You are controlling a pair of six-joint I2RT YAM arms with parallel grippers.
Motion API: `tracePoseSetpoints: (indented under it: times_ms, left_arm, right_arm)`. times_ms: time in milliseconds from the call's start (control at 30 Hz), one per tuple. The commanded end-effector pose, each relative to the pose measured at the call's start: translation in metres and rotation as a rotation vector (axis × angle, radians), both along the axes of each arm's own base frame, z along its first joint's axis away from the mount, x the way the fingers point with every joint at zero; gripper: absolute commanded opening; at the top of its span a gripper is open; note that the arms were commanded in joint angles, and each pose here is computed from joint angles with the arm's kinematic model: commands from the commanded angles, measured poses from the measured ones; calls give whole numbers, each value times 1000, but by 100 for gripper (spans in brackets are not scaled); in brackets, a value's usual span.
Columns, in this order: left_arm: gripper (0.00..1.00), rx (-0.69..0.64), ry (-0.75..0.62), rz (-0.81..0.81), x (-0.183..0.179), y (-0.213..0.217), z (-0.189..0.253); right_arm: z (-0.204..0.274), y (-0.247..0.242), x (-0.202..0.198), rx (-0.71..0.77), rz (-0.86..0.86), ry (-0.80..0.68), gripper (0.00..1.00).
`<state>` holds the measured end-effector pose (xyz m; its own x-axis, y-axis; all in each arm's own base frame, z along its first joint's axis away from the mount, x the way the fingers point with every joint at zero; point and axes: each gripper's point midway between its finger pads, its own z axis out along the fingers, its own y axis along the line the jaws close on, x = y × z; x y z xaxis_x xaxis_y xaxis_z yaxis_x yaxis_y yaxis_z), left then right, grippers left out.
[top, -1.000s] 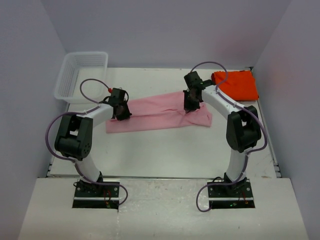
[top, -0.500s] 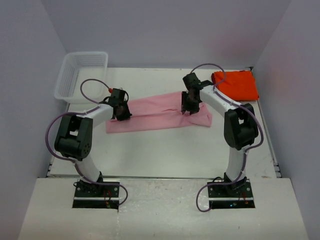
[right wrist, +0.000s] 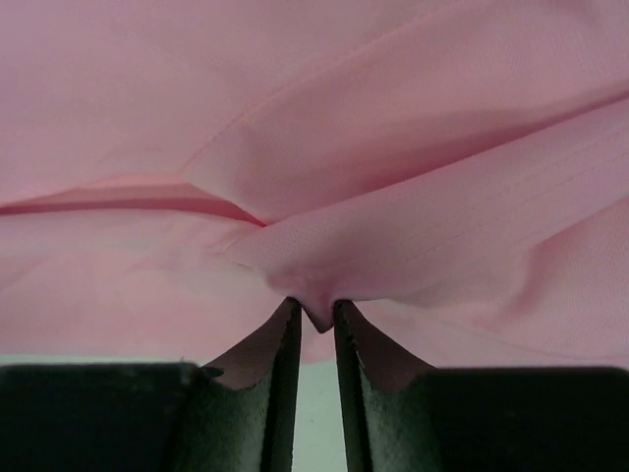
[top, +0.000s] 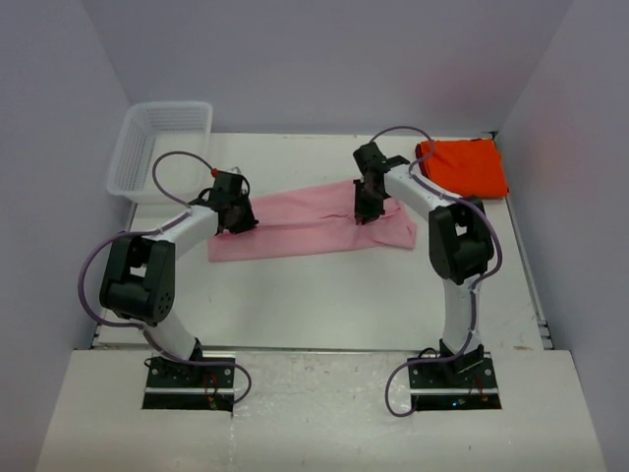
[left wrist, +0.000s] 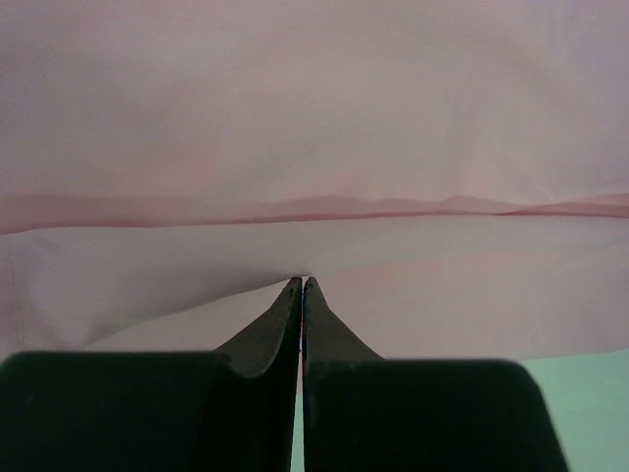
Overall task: Fold and stack the t-shirts
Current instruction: Fold the other side of the tshirt into a rectangle
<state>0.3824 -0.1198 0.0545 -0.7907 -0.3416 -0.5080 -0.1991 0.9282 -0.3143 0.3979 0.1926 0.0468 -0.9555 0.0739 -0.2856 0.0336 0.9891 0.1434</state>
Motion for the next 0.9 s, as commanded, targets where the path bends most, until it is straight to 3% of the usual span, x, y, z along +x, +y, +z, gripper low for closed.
tracePoseSetpoints:
  times_ms: [0,33,67,167,200,233,267,300,367,433,467,533,667,833,867]
  left_arm:
    - [0,-4,-40,-32,-1,0,14]
    - [0,-3,-40,-31,-2,1,14]
    - [0,-4,-40,-32,-3,1,13]
    - [0,-14,-41,-37,-5,-1,13]
    - [0,-15,-37,-37,-6,-1,11]
    - [0,-19,-35,-40,-7,-1,10]
    - [0,-18,-33,-40,-7,-1,9]
    - [0,-18,-30,-44,-9,-2,9]
    - [0,-21,-31,-53,-12,-2,12]
    - [0,-15,-38,-55,-16,-1,13]
    - [0,-7,-44,-47,-16,1,14]
    - [0,-6,-60,-49,-15,1,20]
    - [0,-9,-94,-69,-12,-4,37]
    - [7,25,-166,-64,-10,-6,63]
    - [9,37,-170,-52,-10,-3,66]
  right_arm:
    - [13,12,23,41,-7,-54,19]
    - [12,13,25,38,-6,-52,14]
    - [13,12,30,31,-7,-58,2]
    - [21,18,53,34,8,-92,0]
    - [51,19,80,59,7,-157,2]
    - [23,17,92,51,-1,-99,7]
    - [28,18,108,78,-6,-108,33]
    - [73,22,132,171,7,-188,54]
    - [70,17,137,175,35,-188,99]
    - [74,6,140,119,38,-261,99]
    - [82,-2,111,110,51,-250,99]
    - [102,-5,104,128,52,-336,99]
    - [113,-5,37,96,92,-322,99]
    - [93,12,-12,70,150,-250,98]
    - [90,17,-16,92,164,-242,90]
